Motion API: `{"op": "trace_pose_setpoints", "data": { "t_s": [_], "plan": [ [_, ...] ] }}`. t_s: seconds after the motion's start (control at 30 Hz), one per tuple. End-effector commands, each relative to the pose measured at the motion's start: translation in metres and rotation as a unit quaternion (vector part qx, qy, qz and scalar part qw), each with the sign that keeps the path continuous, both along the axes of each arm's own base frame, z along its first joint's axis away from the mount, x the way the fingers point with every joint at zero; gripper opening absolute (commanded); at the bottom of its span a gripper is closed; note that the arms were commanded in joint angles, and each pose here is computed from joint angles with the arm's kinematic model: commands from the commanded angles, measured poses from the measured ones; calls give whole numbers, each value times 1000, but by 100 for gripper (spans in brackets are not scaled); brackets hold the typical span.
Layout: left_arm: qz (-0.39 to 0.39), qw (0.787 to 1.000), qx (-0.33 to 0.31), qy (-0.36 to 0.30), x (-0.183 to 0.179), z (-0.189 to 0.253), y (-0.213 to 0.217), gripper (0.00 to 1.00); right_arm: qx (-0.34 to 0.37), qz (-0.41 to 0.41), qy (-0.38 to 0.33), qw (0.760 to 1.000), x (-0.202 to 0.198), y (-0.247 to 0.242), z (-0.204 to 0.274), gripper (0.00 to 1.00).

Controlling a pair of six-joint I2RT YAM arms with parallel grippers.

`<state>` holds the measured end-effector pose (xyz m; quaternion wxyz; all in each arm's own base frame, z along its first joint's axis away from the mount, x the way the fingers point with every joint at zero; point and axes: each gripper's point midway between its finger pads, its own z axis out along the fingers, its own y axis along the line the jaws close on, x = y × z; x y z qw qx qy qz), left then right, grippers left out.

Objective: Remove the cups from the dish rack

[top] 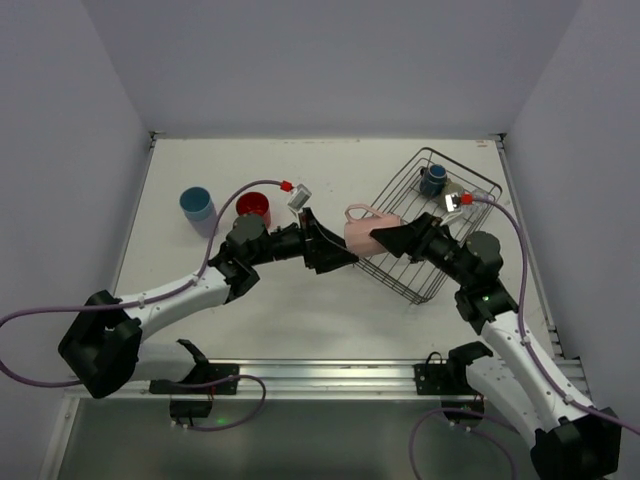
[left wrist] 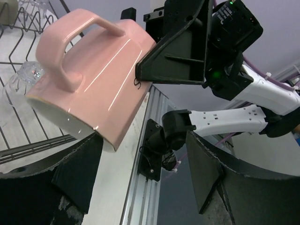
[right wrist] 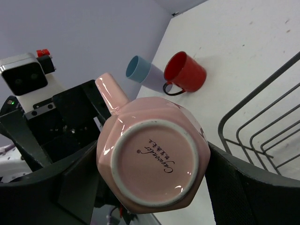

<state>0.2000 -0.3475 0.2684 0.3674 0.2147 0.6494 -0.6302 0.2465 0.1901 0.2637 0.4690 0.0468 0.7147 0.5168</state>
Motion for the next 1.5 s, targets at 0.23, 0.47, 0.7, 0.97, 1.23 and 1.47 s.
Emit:
{"op": "trace_pose_setpoints", "data": {
  "t_s": [0.23,0.47,0.7,0.97,1.23,1.47],
  "plan": [
    [-23,997,-62,-40,-5,39,-20,67,92,71,-48,992,-17,22,37,5],
    [-22,995,-92,-43,-6,47,-21,8,114,94,-24,989,-20,36,25,7],
    [-16,993,-101,-60,-8,52,-17,0,106,94,-11,990,-21,44,13,63],
    [4,990,-60,-124,-23,59,7,0,63,38,-19,997,-7,27,12,99],
    [74,989,27,-127,-14,40,32,0,59,19,-25,998,1,17,16,99],
    [197,951,191,-143,47,43,53,0,27,-19,-17,999,6,4,-2,99]
  ]
}}
